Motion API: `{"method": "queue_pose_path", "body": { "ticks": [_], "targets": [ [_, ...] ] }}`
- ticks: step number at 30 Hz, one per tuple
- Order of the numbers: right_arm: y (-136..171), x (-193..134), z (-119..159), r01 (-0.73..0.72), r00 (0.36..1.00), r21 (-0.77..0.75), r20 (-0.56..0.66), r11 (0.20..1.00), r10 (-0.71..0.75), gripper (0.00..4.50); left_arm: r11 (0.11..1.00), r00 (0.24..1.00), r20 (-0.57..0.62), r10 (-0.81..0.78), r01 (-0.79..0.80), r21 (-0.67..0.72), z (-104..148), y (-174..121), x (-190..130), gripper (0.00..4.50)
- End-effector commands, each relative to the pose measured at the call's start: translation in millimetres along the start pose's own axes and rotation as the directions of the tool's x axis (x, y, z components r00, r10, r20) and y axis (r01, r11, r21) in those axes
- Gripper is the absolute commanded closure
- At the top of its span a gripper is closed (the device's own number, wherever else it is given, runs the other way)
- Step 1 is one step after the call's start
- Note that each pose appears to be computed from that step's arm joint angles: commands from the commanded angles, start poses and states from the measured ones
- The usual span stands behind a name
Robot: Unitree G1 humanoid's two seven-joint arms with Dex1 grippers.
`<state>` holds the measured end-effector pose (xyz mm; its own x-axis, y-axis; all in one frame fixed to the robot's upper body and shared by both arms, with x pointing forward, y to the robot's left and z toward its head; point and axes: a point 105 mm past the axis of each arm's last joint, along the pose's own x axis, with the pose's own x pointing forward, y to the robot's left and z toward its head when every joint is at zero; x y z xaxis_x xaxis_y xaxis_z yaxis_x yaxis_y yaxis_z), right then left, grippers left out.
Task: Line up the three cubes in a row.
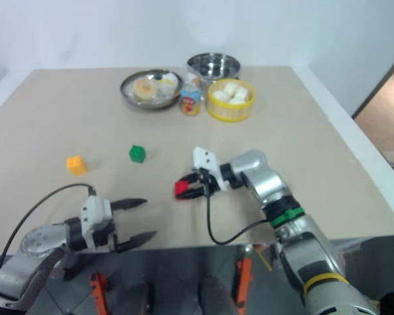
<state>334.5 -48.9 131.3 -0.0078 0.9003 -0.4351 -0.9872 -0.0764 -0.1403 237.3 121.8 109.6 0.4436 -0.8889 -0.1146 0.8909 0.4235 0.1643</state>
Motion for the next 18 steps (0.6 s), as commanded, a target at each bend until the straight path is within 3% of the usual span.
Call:
{"method": "queue_pose_path", "body": {
  "ticks": [1,2,3,5,11,15,18],
  "targets": [
    [-9,-5,13,0.024,1.0,-0.045,0.011,0.999,-0.023,3.23,0.999,1.0,0.029,-0.005,0.004,0.043,13,-1,1,0.0],
    [-10,-5,13,0.032,0.999,-0.054,0.009,0.998,-0.032,3.23,0.999,1.0,0.028,-0.005,0.003,0.044,13,-1,1,0.0],
    [-11,-5,12,0.039,0.999,-0.051,0.006,0.998,-0.039,2.43,0.999,1.0,0.028,-0.005,0.003,0.045,13,-1,1,0.0],
    [-12,-6,11,0.05,0.999,-0.052,0.004,0.997,-0.049,1.97,0.999,1.0,0.029,-0.005,0.004,0.047,13,-1,1,0.0],
    [-12,-13,19,0.07,0.997,-0.051,0.04,0.996,-0.068,0.01,0.999,0.999,0.03,-0.013,0.012,0.05,14,-1,2,0.0],
    [-8,-25,42,0.083,0.99,-0.033,0.118,0.996,-0.079,0.01,0.998,0.999,0.028,0.031,-0.032,0.045,13,6,-3,0.0],
    [-9,-37,66,0.152,0.958,0.019,0.244,0.988,-0.152,0.01,0.984,0.983,0.048,0.177,-0.178,0.018,17,31,-10,0.0]
  ]
}}
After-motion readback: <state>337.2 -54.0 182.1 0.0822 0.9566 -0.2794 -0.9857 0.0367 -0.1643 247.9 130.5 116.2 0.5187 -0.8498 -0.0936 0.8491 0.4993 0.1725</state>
